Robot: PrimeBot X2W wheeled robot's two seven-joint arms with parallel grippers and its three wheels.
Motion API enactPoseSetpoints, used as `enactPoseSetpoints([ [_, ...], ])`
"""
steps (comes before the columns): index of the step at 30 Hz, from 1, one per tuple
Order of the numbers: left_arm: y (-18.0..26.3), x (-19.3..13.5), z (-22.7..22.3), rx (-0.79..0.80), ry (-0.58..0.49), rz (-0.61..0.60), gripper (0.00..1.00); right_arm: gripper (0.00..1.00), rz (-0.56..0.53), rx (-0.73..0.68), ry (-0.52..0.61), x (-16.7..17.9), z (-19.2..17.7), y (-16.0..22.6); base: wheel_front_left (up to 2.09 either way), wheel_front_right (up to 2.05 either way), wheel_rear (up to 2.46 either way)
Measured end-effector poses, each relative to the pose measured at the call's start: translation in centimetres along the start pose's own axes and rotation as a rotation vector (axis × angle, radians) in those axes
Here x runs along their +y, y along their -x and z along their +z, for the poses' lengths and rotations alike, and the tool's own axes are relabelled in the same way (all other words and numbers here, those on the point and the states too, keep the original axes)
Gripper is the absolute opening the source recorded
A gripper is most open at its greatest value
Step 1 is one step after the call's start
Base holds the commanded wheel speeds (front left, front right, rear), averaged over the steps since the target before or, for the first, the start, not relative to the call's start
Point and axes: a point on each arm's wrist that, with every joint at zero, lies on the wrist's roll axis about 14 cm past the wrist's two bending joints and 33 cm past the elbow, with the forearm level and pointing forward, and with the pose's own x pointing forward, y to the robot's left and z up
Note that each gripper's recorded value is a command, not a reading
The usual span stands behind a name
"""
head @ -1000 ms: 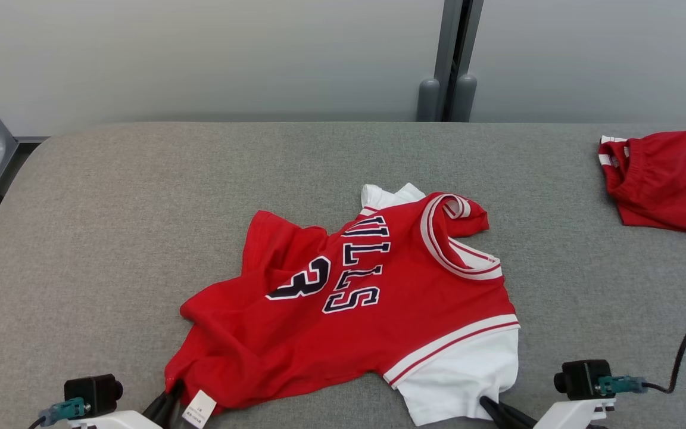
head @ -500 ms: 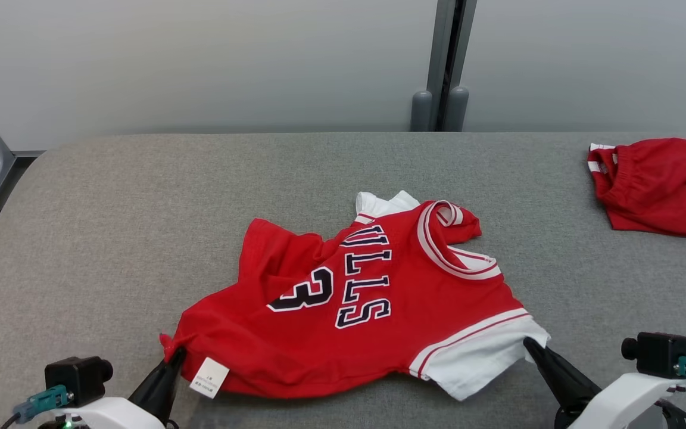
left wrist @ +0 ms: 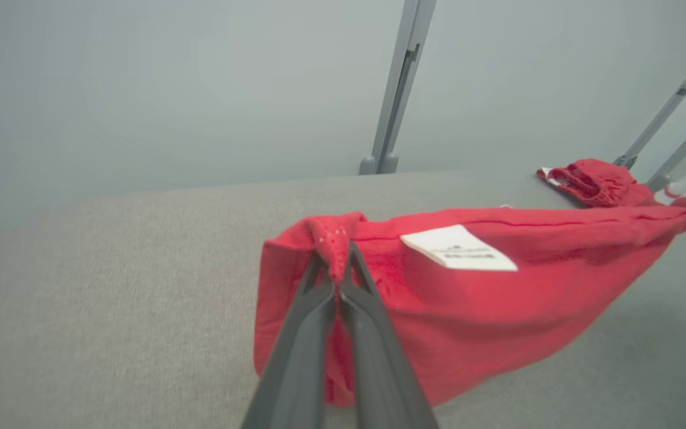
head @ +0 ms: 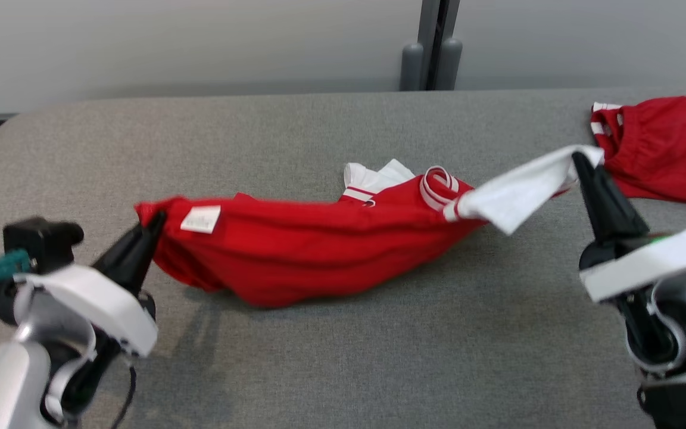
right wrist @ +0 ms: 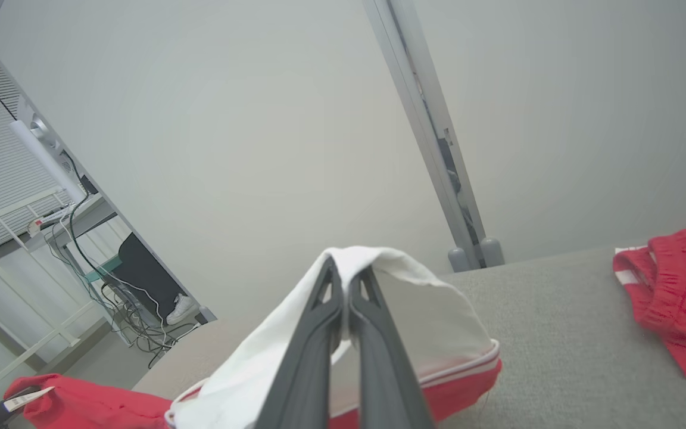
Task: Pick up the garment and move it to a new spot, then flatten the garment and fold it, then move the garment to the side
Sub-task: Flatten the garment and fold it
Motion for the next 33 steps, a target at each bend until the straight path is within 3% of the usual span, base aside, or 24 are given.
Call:
enactPoseSetpoints([
  [6,-6.5,1.0,5.4,-0.057,-0.101,-0.043,0.0,0.0,0.042,-0.086,0.08,-0.3,3.4,-7.2,0.0,0.0,0.0],
  [17,-17.7,3.0,9.9,-0.053,-0.238,-0.054,0.0,0.0,0.071,-0.184,0.152,-2.4,7.5,-18.1,0.0,0.0,0.0],
  [23,-21.8,3.4,13.3,-0.107,-0.265,-0.058,0.0,0.0,0.08,-0.259,0.156,-2.6,10.8,-22.0,0.0,0.0,0.0],
  [33,-26.6,3.8,17.8,-0.19,-0.286,-0.044,0.0,0.0,0.115,-0.377,0.259,-1.5,15.8,-25.8,0.0,0.0,0.0],
])
